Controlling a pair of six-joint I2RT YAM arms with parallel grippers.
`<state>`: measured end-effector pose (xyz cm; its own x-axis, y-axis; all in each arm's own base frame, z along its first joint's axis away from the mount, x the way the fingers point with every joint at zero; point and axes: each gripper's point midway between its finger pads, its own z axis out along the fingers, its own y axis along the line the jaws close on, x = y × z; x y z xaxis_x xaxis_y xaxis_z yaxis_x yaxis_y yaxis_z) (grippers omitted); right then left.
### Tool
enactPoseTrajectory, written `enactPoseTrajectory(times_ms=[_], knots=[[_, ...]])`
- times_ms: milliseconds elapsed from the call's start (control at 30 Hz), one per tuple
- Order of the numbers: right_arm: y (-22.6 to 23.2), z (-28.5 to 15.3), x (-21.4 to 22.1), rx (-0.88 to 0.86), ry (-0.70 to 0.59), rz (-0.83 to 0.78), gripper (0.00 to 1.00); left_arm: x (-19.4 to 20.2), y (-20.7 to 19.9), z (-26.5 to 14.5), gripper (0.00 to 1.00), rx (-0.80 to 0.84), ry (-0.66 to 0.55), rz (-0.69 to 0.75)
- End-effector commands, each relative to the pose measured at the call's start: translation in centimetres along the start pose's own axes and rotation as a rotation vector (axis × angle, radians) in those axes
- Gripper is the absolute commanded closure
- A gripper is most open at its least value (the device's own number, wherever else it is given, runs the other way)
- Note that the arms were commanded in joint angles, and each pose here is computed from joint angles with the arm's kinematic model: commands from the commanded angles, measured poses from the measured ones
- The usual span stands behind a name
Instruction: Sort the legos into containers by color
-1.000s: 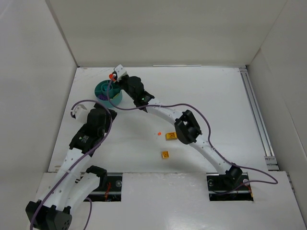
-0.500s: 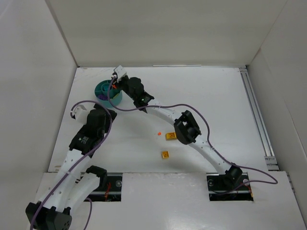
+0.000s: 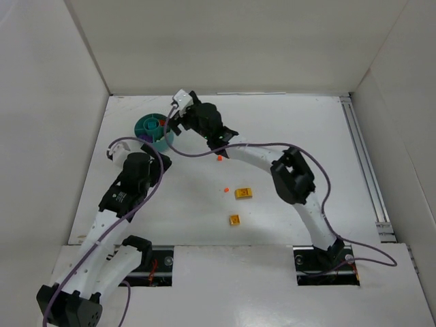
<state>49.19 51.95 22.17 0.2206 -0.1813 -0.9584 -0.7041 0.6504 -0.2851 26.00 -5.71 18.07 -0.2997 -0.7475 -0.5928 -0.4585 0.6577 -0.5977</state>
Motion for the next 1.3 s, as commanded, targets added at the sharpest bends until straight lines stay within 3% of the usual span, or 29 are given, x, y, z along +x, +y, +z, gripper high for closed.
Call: enactPoseTrajectory(times_ms=[0, 33, 67, 100, 167, 267, 300, 333, 400, 533, 567, 733, 900, 1267], knots=[[-8.9, -5.9, -9.8, 0.175, -0.138, -0.009, 0.0, -0.1, -3.9, -0.2, 0.0, 0.148, 0.051, 0.091], [-10.4, -7.5, -9.3, 0.225, -0.108, 0.007, 0.0, 0.1, -4.4, 0.1, 0.0, 0.162, 0.058, 0.104], [-11.4, -9.5, -5.5, 0.251, -0.027, 0.014, 0.0, 1.1, -4.4, 0.9, 0.02, 0.152, 0.09, 0.136], [-13.1, -12.4, -8.4, 0.291, -0.062, 0.023, 0.0, 2.1, -5.0, 1.1, 0.05, 0.17, 0.11, 0.172], [-15.6, -16.4, -7.5, 0.381, -0.017, 0.024, 0.0, 3.7, -5.5, 2.6, 0.06, 0.148, 0.148, 0.22], [-18.4, -24.6, -4.0, 0.525, 0.158, 0.033, 0.0, 6.6, -6.7, 4.3, 0.06, 0.124, 0.22, 0.315], [-18.2, -27.5, -0.1, 0.546, 0.298, 0.026, 0.0, 6.9, -7.8, 4.5, 0.06, 0.132, 0.219, 0.348], [-18.9, -30.6, -1.6, 0.619, 0.297, 0.035, 0.0, 7.7, -8.4, 4.6, 0.06, 0.123, 0.209, 0.383], [-19.5, -34.6, -0.3, 0.68, 0.363, 0.039, 0.0, 9.3, -9.4, 6.0, 0.06, 0.086, 0.229, 0.443], [-18.2, -41.9, 3.0, 0.7, 0.491, 0.059, 0.0, 12.0, -11.1, 8.3, 0.15, 0.053, 0.253, 0.513], [-18.3, -43.4, 2.1, 0.723, 0.461, 0.071, 0.0, 12.7, -11.6, 8.7, 0.17, 0.059, 0.259, 0.531], [-17.4, -47.1, 3.4, 0.723, 0.48, 0.095, 0.0, 15.3, -12.4, 12.3, 0.31, 0.04, 0.285, 0.638], [-17.4, -49.1, 4.7, 0.749, 0.526, 0.1, 0.0, 17.2, -14.2, 14.6, 0.39, 0.059, 0.3, 0.702], [-17.8, -50.3, 6.3, 0.773, 0.571, 0.125, 0.0, 19.7, -13.7, 17.2, 0.46, 0.036, 0.35, 0.753]])
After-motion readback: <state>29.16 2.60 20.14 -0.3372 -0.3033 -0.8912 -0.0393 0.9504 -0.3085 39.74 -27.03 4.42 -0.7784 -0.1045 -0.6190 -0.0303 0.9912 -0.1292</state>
